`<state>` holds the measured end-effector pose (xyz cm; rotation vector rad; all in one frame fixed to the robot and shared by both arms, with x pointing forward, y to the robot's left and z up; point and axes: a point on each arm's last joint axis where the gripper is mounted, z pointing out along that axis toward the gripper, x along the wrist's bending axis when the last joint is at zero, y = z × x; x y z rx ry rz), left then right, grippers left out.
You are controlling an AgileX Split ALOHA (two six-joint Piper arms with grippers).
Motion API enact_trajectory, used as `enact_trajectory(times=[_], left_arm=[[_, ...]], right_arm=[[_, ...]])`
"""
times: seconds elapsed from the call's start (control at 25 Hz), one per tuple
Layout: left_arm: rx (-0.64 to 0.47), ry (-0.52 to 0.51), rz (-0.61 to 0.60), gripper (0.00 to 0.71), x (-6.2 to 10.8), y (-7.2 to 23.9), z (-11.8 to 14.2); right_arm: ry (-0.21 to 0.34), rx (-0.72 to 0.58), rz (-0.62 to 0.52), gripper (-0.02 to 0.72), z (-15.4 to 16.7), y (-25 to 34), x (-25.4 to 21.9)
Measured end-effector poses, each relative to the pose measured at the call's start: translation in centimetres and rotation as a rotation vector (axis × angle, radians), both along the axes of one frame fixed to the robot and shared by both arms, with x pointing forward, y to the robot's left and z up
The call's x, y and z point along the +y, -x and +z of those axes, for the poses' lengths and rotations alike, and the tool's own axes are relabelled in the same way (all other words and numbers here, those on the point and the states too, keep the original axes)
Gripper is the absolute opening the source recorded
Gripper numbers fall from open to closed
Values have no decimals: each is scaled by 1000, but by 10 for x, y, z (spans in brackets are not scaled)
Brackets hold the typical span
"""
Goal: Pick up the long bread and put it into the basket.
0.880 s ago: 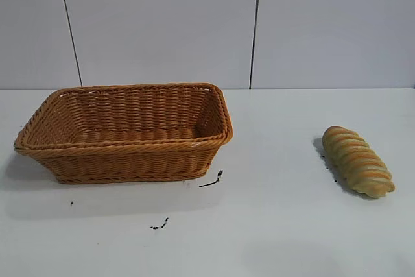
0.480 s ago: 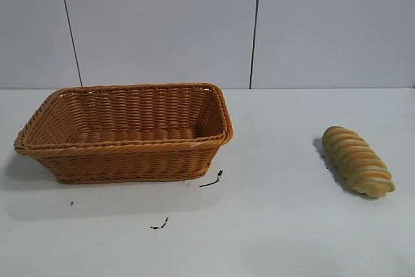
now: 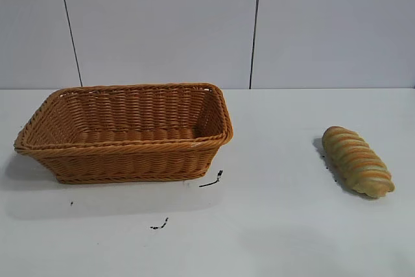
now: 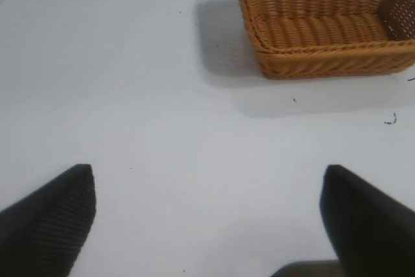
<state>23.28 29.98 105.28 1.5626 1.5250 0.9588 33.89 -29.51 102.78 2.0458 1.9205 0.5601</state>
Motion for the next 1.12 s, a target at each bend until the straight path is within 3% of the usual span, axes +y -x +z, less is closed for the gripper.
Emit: enact_trajectory(times=[0.32, 0.64, 0.88, 1.12], left_arm=[[0, 0, 0, 693, 0, 0, 0], [0, 0, 0, 693, 0, 0, 0], [0, 0, 0, 693, 0, 0, 0], [0, 0, 0, 693, 0, 0, 0]], right_arm=[[17, 218, 48, 690, -20, -85, -3], [46, 282, 77, 690, -36, -175, -8], [62, 266, 159, 690, -42, -226, 15], [68, 299, 149, 690, -61, -267, 19]])
